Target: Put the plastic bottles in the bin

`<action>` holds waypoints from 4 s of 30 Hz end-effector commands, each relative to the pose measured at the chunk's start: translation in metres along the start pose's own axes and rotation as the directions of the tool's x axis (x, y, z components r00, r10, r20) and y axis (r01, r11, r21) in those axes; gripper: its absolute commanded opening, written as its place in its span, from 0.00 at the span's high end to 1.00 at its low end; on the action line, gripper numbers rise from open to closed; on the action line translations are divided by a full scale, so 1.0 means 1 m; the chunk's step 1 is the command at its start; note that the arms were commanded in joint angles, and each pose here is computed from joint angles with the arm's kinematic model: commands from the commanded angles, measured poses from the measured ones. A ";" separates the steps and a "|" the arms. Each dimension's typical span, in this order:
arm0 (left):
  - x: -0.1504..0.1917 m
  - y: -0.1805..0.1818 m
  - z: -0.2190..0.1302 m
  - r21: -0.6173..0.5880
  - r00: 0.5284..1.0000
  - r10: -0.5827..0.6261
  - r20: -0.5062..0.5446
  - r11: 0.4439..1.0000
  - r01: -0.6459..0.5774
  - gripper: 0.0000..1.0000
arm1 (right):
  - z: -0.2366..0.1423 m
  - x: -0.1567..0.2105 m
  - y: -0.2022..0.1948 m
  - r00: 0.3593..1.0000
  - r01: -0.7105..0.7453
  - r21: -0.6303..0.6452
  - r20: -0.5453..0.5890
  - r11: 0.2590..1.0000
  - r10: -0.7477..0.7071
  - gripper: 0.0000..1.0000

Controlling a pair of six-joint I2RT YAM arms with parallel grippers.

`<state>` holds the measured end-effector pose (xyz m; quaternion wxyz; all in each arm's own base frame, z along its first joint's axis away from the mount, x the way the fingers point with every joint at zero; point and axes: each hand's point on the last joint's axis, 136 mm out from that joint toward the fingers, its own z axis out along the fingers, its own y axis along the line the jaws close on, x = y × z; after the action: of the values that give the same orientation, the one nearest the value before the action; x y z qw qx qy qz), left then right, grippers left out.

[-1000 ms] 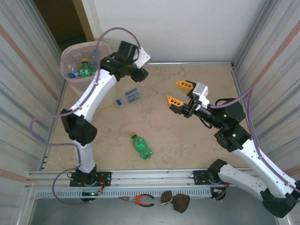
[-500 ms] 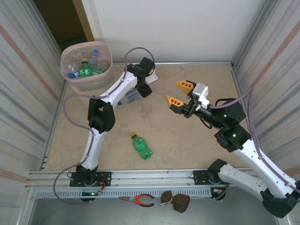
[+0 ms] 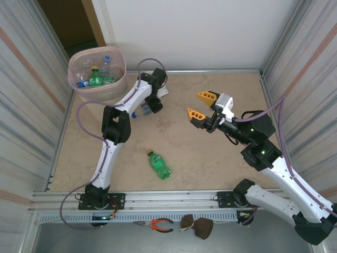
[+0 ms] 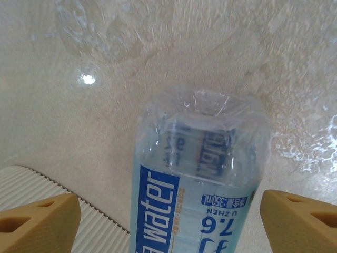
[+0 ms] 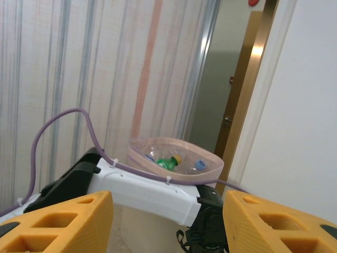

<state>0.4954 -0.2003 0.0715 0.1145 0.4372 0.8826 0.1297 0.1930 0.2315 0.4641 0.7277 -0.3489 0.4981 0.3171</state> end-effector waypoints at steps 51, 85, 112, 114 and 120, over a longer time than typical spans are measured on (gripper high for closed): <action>-0.028 -0.014 -0.119 0.293 0.930 -0.222 0.294 0.947 0.133 0.46 | -0.008 -0.010 0.001 0.999 0.009 0.015 0.035 1.000 -0.010 0.44; 0.097 0.139 -0.425 0.240 0.315 -0.435 0.844 0.830 0.503 0.54 | -0.002 -0.002 0.001 0.999 0.010 0.006 0.032 1.000 -0.011 0.43; 0.073 0.263 -0.254 0.580 0.029 -0.779 0.627 0.491 0.650 0.61 | -0.007 -0.009 0.003 0.999 0.002 0.003 0.041 1.000 -0.002 0.43; 0.067 0.257 -0.240 0.596 0.062 -0.805 0.590 0.486 0.639 0.61 | -0.007 -0.008 0.002 0.999 0.001 0.009 0.037 1.000 -0.002 0.43; 0.065 0.224 -0.200 0.614 0.177 -0.862 0.475 0.468 0.635 0.61 | -0.006 -0.008 0.001 0.999 0.006 0.011 0.036 1.000 -0.006 0.43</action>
<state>0.5739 -0.0305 0.3210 0.4667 -0.0597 0.8493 -0.2393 0.1898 0.2286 0.4642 0.7342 -0.3459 0.4906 0.3173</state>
